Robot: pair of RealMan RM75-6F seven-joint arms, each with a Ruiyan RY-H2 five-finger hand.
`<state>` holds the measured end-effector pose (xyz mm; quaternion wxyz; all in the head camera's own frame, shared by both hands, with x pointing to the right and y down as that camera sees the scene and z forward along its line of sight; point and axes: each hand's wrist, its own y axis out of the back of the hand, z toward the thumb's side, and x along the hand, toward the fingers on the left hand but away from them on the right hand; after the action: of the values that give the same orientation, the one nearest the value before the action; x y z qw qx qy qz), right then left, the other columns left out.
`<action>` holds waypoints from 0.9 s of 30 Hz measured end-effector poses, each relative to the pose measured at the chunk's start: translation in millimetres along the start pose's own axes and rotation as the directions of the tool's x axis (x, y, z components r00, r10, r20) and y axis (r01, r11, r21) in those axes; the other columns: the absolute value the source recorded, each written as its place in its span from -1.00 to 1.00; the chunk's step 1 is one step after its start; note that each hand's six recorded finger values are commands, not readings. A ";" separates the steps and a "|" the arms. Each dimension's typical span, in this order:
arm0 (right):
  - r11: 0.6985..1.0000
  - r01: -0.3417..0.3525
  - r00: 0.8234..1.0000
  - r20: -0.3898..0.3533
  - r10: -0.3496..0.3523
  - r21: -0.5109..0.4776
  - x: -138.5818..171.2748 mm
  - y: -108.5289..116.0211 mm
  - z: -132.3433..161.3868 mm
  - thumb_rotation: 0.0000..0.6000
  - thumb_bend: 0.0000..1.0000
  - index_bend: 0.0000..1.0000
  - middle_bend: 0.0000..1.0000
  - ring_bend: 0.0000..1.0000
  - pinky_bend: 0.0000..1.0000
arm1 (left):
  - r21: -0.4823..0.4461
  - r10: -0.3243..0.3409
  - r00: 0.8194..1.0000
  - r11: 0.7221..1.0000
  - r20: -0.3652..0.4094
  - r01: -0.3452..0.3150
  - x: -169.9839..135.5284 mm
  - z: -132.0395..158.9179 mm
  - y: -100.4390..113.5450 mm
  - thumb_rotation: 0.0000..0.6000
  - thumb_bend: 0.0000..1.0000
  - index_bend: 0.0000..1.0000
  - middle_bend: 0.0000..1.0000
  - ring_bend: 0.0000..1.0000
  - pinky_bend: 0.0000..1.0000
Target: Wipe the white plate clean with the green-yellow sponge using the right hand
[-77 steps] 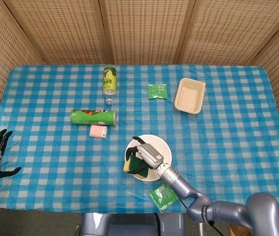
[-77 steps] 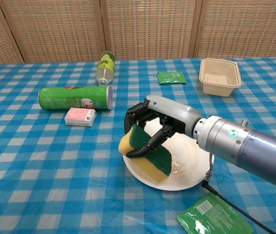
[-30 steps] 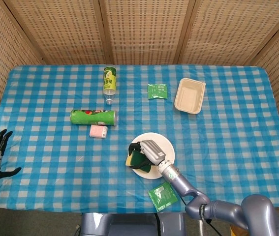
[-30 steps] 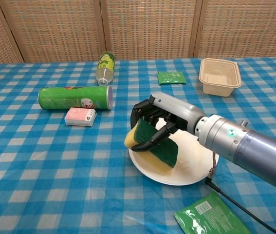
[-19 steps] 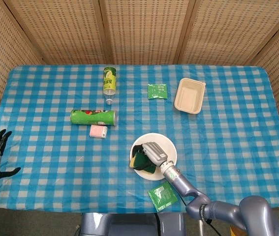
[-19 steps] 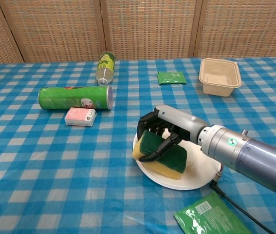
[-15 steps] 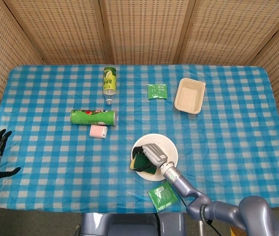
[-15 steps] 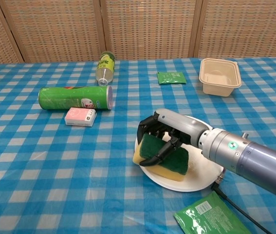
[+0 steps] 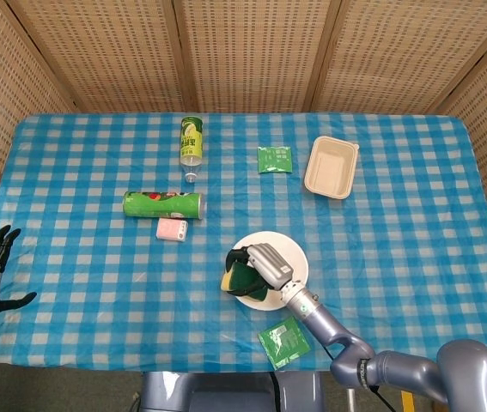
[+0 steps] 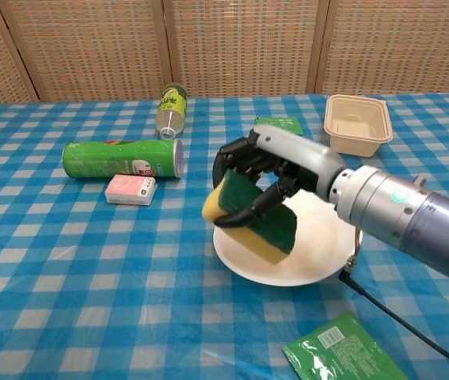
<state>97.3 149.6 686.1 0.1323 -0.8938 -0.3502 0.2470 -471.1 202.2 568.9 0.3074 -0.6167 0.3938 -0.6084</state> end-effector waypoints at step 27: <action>0.844 -0.042 0.957 0.264 -0.120 0.534 50.2 106.7 -76.8 1.00 -0.49 -0.32 -0.32 -0.27 -0.16 | -0.004 0.011 0.999 1.000 0.039 -0.011 -10.9 8.9 3.0 1.00 -1.00 -1.00 -1.00 -1.00 -1.00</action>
<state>229.9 102.6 689.6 0.3285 -0.7685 -0.3012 0.4591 -462.1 209.2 560.2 0.3174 -0.6268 0.3922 -0.5938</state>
